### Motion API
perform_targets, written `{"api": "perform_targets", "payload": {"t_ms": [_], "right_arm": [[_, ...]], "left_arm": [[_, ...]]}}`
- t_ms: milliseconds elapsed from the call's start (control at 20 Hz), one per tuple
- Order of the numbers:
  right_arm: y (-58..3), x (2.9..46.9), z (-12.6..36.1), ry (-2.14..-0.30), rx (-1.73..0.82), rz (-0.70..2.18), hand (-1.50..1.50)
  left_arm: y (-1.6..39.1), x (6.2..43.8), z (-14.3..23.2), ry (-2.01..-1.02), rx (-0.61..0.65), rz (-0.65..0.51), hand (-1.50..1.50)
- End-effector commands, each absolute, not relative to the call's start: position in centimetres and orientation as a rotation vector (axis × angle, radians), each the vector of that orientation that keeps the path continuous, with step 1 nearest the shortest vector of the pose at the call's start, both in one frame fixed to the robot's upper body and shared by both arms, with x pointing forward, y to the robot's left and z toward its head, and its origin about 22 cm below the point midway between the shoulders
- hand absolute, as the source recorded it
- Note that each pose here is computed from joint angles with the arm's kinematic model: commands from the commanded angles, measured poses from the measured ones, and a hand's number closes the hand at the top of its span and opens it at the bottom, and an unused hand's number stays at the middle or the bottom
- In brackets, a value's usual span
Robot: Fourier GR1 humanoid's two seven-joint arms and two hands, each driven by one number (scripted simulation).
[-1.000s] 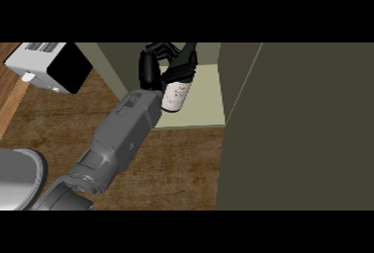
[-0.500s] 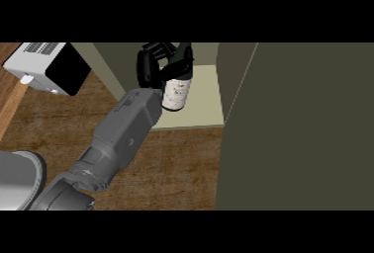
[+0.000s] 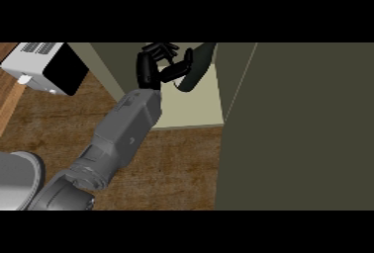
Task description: Pick up the wine, place it into the cabinet and close the cabinet
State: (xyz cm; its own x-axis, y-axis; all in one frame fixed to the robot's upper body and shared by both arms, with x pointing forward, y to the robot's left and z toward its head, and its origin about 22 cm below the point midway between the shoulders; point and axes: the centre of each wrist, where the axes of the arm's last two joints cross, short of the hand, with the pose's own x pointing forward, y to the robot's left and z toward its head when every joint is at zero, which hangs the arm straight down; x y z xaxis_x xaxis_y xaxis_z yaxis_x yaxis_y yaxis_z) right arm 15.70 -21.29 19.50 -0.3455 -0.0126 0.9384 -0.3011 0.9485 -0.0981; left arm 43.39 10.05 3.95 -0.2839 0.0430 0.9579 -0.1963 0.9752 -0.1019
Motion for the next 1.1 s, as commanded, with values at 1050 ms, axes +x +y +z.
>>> {"api": "perform_targets", "payload": {"t_ms": [1050], "right_arm": [[-20.6,15.3,20.0,-1.939,0.293,0.303,-1.50]], "left_arm": [[11.7,41.7,0.0,-1.825,0.333,0.195,-1.50]]}}
